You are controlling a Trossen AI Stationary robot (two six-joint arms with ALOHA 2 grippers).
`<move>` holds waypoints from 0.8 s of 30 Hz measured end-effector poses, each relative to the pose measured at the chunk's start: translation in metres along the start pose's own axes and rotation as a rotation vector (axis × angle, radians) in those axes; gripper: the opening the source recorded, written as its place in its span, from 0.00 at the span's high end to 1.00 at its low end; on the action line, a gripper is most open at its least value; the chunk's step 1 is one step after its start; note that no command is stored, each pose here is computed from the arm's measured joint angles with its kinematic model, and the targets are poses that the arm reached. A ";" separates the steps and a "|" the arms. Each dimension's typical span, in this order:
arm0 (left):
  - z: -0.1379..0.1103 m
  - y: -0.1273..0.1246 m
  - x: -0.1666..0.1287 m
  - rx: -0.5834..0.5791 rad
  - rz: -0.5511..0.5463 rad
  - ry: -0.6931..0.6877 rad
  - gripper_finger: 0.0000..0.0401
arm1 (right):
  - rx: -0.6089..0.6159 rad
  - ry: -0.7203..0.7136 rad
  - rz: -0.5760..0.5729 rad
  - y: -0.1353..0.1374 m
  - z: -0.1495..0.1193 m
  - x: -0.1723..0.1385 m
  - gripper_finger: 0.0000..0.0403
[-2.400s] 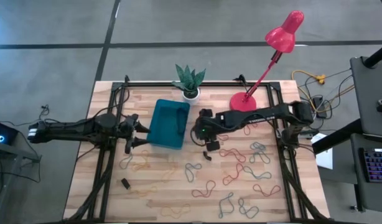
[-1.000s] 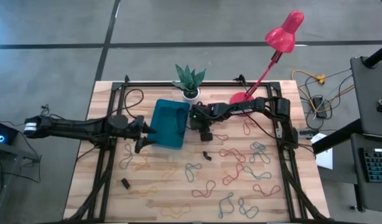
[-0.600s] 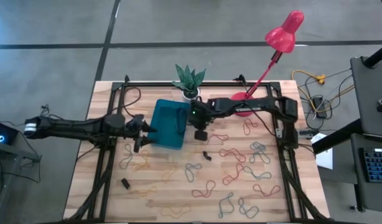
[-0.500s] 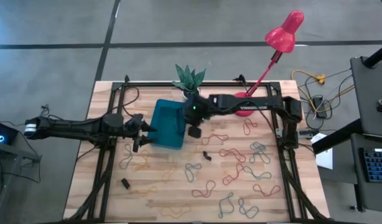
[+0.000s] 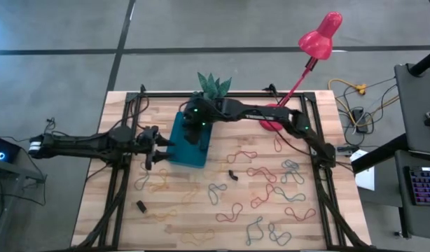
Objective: Pick and place rubber bands into bin
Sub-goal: Put the black rubber band into the blue bin
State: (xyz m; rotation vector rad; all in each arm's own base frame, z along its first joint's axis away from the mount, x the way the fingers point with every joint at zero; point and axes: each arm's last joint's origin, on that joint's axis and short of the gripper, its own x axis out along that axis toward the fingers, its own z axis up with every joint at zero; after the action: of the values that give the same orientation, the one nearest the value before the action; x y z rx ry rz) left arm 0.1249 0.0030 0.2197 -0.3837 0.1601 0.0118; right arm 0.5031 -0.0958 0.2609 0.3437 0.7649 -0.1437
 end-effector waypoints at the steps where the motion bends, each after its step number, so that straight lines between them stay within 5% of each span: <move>1: 0.000 0.000 -0.001 0.000 -0.001 -0.002 0.40 | -0.014 0.017 0.001 0.002 0.002 0.001 0.68; 11: -0.004 0.001 -0.005 -0.001 0.006 0.020 0.40 | -0.313 0.276 -0.111 0.041 -0.006 -0.060 0.45; 16: -0.007 0.002 -0.004 -0.001 0.010 0.029 0.40 | -0.246 0.500 -0.167 0.058 -0.041 -0.071 0.44; 24: -0.008 0.003 -0.003 -0.002 0.013 0.037 0.40 | -0.169 0.568 -0.262 0.106 -0.110 -0.090 0.44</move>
State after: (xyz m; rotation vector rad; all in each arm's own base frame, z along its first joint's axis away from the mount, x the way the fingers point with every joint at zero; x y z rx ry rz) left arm 0.1208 0.0028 0.2122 -0.3848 0.1992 0.0177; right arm 0.3937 0.0426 0.2773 0.1177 1.3757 -0.2300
